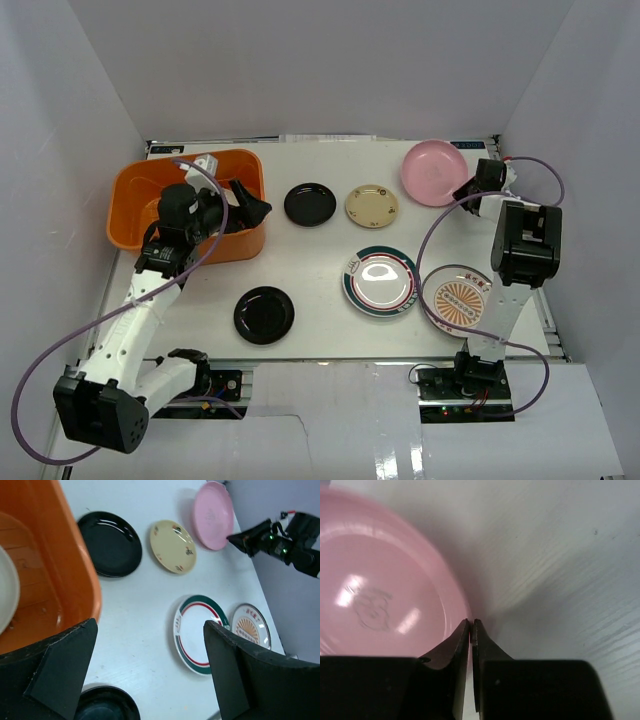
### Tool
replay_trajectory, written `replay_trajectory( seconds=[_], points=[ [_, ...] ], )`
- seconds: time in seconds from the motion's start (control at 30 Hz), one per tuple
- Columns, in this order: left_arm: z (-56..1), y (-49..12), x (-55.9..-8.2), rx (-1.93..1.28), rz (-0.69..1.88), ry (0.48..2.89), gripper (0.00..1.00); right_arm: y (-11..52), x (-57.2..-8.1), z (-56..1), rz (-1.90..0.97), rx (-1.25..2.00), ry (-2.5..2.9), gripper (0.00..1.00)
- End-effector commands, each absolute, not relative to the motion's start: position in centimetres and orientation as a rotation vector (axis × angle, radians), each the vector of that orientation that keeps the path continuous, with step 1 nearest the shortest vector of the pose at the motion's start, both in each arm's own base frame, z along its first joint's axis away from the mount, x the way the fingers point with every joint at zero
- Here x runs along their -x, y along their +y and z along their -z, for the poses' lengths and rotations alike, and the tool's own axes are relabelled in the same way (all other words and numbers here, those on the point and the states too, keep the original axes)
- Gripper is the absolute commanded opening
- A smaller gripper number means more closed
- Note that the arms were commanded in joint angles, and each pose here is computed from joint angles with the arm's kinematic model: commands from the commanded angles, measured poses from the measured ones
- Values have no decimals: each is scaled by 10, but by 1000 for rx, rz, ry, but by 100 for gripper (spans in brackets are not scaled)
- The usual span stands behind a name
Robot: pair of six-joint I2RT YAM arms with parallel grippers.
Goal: Place the plates into the plastic bin on the countertop
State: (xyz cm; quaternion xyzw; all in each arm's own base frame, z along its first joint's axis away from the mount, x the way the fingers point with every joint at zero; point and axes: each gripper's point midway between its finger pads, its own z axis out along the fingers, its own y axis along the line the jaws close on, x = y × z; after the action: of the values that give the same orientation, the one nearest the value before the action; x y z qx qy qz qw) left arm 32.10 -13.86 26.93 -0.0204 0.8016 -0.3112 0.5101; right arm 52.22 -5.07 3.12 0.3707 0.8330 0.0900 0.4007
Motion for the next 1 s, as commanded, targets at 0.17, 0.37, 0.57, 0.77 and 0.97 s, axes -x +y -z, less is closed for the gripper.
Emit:
replay_trajectory(
  seconds=[0.17,0.37,0.57,0.77,0.97],
  points=[
    [-295,-219,-298,-174,952,1945,98,-32,-497,-203,-404,-715,1725,8],
    [-295,-270,-286,-248,916,1954,98,48,-417,-222,-589,-489,1738,8],
    [-283,-283,-289,-185,927,1974,98,113,-351,-232,-810,-311,1754,8],
    [-275,-285,-287,-154,940,1970,92,150,-312,-243,-939,-154,1777,8],
    [-242,-282,-298,-148,845,2039,70,169,-296,-241,-1033,-58,1803,8]
  ],
)
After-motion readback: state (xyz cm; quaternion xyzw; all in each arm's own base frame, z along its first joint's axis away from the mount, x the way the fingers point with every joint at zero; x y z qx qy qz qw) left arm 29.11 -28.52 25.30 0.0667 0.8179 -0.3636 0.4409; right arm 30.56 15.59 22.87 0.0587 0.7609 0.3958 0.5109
